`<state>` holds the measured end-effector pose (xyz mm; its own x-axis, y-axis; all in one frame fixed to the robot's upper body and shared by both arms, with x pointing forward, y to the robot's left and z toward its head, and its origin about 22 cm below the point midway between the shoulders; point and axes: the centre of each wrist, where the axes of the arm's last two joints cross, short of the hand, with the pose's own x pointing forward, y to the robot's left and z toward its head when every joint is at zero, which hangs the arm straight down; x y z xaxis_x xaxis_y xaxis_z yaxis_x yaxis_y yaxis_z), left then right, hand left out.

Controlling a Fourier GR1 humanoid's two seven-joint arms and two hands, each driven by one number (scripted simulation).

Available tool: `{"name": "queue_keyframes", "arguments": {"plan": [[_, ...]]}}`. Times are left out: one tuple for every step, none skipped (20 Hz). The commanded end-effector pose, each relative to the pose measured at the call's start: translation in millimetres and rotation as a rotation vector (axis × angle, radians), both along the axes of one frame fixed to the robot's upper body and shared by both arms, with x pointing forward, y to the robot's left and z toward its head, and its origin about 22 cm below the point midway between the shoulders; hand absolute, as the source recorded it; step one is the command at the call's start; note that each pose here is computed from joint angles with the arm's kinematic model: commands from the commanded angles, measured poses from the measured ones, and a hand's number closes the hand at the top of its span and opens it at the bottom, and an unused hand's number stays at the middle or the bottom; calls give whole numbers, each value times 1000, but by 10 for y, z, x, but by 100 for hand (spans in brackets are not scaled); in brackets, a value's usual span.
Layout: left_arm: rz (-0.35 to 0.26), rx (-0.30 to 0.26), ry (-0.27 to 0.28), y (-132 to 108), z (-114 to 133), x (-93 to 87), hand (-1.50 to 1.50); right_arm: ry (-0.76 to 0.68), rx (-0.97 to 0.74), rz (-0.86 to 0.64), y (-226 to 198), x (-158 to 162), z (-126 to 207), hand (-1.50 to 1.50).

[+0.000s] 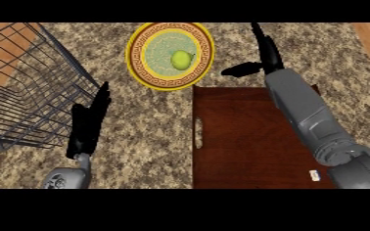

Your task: Pick the pear from the tray and place it in the plate

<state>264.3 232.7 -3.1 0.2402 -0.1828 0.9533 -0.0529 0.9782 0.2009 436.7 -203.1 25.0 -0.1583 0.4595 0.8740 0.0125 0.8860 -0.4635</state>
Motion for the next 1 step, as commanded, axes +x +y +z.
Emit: {"name": "queue_keyframes", "arguments": {"plan": [[-19,-11,-6,-135,55,45,0,8,-41,-30,44,-24,-50,-150]]}}
